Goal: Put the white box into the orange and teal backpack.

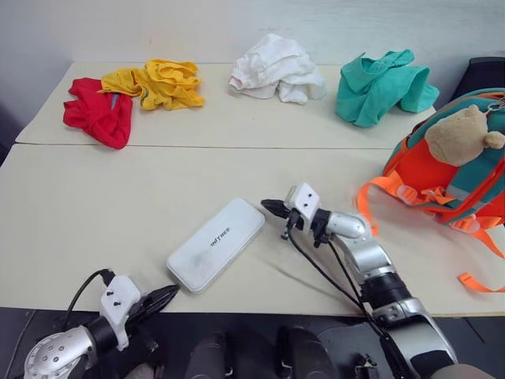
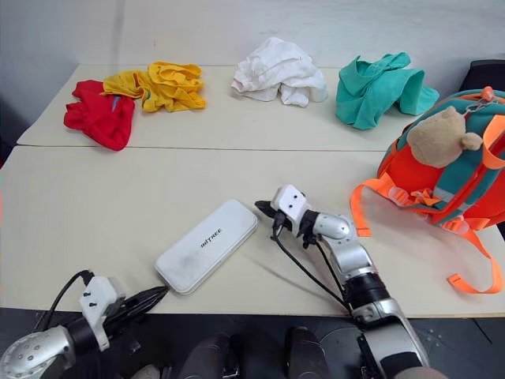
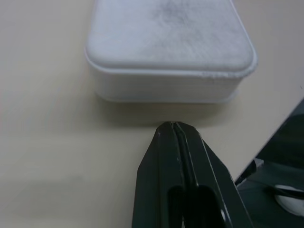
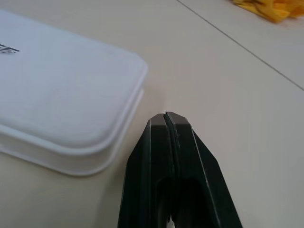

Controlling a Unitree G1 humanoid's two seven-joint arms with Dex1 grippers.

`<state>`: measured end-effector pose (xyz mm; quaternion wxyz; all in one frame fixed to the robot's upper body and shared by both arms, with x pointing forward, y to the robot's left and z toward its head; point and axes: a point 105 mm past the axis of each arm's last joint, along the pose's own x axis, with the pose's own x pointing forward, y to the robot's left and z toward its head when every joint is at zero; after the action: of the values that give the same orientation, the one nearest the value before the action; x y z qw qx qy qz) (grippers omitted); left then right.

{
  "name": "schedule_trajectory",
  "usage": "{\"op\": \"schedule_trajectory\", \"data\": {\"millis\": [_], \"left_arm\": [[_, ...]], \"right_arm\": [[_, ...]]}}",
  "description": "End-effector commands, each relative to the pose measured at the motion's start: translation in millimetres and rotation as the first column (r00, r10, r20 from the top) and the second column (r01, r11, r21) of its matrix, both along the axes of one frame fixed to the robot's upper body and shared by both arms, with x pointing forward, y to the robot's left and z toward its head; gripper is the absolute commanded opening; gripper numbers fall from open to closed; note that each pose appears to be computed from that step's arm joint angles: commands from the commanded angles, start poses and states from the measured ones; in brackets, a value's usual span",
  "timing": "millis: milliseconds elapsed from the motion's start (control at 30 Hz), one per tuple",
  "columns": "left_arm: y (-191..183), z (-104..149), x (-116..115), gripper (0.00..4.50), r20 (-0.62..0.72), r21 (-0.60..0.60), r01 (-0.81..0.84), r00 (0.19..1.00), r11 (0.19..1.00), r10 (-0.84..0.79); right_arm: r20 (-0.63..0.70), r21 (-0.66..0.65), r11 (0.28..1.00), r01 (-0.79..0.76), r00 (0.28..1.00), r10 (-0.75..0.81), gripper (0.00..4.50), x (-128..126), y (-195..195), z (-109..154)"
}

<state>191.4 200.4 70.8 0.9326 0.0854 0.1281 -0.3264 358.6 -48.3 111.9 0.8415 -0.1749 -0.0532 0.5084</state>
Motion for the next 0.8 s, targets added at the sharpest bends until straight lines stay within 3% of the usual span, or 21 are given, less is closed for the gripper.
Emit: {"op": "schedule_trajectory", "data": {"millis": [33, 200, 367, 600, 800], "left_arm": [[-5, 11, 7, 0.01, 0.045, -0.022, -0.014, 0.999, 1.000, 0.015], [6, 12, 19, 0.01, 0.044, -0.005, -0.054, 0.998, 0.999, 0.054], [17, 9, 23, 0.01, -0.015, 0.019, -0.046, 0.999, 0.999, 0.046], [58, -3, -7, 0.01, -0.178, 0.089, -0.056, 0.981, 0.994, 0.071], [70, 5, -26, 0.01, -0.183, 0.076, -0.037, 0.982, 0.996, 0.050]], "right_arm": [[-0.018, 0.001, 0.998, -0.066, 0.998, 0.067, 0.00, -2, 6, 0], [-0.057, 0.010, 0.984, -0.179, 0.982, 0.179, 0.00, -16, 0, 1], [-0.055, -0.027, 0.982, -0.189, 0.981, 0.187, 0.00, -23, -21, 2], [-0.067, -0.039, 0.989, -0.145, 0.988, 0.143, 0.00, -31, -35, -1], [-0.046, -0.045, 0.995, -0.085, 0.996, 0.083, 0.00, -22, -34, -2]]}}
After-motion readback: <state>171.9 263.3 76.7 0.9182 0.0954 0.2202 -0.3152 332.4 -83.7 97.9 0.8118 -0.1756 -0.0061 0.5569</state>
